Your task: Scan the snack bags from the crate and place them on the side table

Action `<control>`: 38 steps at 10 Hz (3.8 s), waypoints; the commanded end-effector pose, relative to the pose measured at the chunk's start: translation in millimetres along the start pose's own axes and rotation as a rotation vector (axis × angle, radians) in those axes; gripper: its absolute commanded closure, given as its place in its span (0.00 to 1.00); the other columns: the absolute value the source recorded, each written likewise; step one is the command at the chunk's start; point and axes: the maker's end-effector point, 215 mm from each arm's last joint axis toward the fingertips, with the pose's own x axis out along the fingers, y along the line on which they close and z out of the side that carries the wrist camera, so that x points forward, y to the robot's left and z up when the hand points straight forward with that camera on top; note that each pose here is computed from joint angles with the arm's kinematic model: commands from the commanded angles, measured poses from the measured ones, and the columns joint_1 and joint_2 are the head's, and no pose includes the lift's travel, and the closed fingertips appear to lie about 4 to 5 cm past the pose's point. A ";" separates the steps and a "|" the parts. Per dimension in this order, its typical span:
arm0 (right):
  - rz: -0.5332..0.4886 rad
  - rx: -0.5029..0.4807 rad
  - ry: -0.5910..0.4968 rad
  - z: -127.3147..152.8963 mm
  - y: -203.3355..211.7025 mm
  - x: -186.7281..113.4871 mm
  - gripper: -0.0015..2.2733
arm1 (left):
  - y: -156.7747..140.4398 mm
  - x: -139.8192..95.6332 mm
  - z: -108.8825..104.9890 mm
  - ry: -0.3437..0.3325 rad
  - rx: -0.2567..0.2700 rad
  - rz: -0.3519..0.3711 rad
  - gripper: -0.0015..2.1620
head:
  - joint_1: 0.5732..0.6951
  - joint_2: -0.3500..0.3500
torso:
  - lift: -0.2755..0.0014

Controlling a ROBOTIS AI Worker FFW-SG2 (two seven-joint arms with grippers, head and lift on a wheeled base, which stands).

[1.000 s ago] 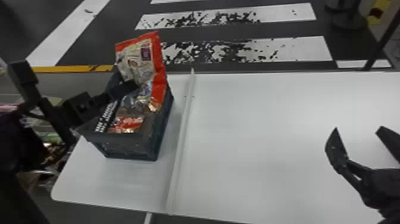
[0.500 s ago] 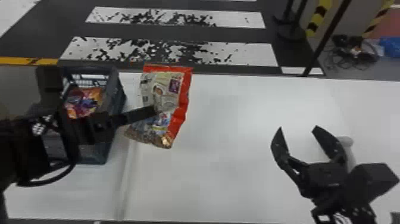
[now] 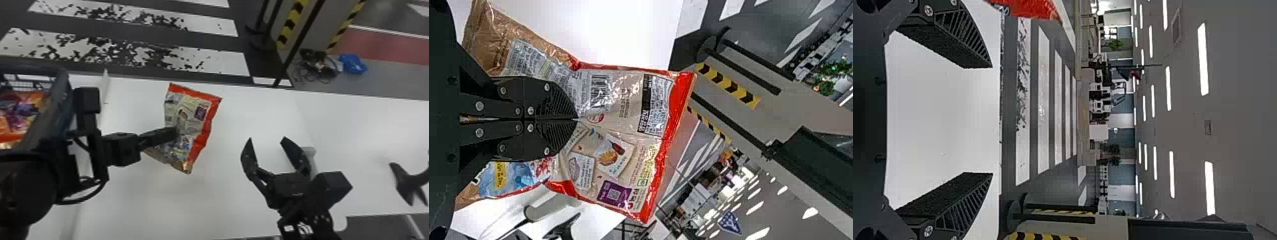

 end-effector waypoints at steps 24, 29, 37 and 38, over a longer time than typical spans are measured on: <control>0.309 0.049 0.064 -23.0 86.6 4.9 0.89 | 92.8 -217.7 112.6 -0.554 0.573 0.794 0.04 | 1.00 0.67 | 0.66; 0.401 0.020 0.162 -75.7 120.4 22.2 0.89 | 87.9 -248.6 101.0 -0.608 0.598 0.757 0.04 | 1.00 0.82 | 0.66; 0.335 -0.094 0.289 -155.9 81.2 83.0 0.89 | 88.4 -245.7 89.6 -0.598 0.579 0.719 0.04 | 1.00 0.78 | 0.66; 0.322 -0.112 0.308 -166.3 75.3 81.0 0.89 | 89.0 -245.1 88.5 -0.598 0.573 0.716 0.04 | 1.00 0.77 | 0.66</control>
